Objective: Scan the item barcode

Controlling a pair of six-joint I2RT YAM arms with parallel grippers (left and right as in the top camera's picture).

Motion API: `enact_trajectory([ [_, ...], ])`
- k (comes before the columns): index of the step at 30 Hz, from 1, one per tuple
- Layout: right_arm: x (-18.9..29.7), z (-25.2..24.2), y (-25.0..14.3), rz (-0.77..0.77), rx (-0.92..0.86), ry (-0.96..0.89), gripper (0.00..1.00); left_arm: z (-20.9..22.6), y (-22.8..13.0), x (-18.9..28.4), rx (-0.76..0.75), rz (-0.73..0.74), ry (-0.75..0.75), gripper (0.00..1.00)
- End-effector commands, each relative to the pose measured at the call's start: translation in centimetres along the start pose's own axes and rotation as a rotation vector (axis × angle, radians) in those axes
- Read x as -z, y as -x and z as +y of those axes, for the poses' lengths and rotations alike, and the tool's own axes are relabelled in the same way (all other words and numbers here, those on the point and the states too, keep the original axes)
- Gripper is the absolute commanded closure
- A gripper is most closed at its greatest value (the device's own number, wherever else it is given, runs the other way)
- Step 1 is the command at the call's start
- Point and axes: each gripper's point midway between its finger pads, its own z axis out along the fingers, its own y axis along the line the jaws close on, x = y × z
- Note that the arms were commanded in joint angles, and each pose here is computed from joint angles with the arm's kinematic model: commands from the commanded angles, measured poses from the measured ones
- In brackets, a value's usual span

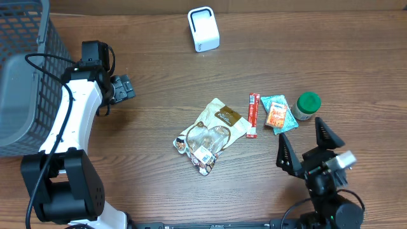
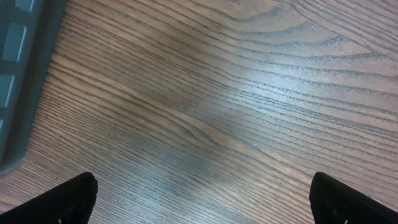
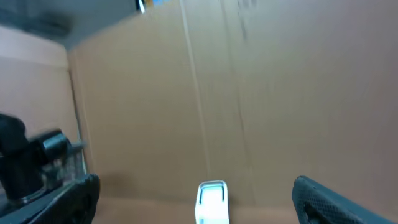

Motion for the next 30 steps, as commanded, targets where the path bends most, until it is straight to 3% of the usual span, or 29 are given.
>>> enact_trajectory([
  [1, 0.3, -1.1, -2.9, 0.104, -0.005, -0.049, 0.00, 0.0, 0.0, 0.4, -0.031, -0.012, 0.004, 0.00],
  [9, 2.5, -3.2, -10.3, 0.416, -0.044, -0.154, 0.00, 0.0, 0.0, 0.4, -0.031, -0.012, 0.004, 0.01],
  [30, 2.5, -3.2, -10.2, 0.410, -0.043, -0.159, 0.00, -0.1, 0.0, 0.4, -0.031, -0.012, 0.004, 0.00],
])
